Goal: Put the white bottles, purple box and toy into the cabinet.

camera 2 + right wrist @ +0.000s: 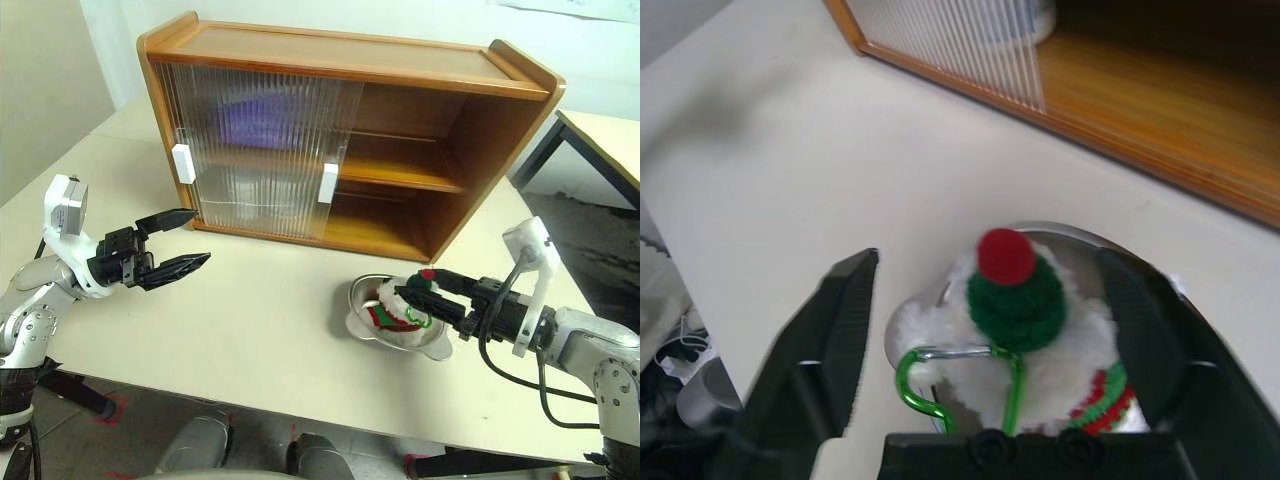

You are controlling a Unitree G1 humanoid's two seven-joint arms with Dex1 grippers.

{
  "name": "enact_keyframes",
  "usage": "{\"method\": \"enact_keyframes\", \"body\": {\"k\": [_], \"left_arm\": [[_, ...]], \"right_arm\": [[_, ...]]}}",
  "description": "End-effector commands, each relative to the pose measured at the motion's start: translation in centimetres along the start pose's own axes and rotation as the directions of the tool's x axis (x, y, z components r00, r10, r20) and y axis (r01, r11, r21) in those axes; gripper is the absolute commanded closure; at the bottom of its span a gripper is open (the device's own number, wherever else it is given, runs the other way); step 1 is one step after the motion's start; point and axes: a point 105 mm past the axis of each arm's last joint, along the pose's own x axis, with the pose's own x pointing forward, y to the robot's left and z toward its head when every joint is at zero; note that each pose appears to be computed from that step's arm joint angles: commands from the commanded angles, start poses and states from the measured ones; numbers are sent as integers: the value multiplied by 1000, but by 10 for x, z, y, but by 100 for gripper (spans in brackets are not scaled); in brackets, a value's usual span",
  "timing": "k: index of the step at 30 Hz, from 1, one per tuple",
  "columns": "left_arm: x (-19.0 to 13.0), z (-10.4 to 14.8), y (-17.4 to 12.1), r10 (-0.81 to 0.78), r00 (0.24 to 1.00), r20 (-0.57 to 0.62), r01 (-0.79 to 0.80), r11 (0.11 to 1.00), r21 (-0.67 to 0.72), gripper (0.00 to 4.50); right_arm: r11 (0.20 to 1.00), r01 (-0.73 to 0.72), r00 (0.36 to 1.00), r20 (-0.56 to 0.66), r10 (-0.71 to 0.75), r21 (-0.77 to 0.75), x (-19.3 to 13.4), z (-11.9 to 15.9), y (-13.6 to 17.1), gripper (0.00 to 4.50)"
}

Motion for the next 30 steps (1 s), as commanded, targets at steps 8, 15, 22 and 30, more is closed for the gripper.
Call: {"method": "enact_keyframes", "body": {"k": [8,15,22,30], "left_arm": [[0,-5,2,0,1000,-22,0,1000,-1,0],[2,-4,2,-2,1000,-18,2,1000,0,0],[2,-6,3,-1,1000,-16,1,1000,0,0],[2,-7,3,-6,1000,-17,6,1000,-2,0]], "right_arm": [[1000,13,1000,-12,-13,0,2,0,-2,445],[1000,-6,998,66,6,-8,2,24,-1,448],[997,-79,986,149,75,23,-4,55,12,448],[992,-121,910,396,126,-37,-8,115,19,448]]}}
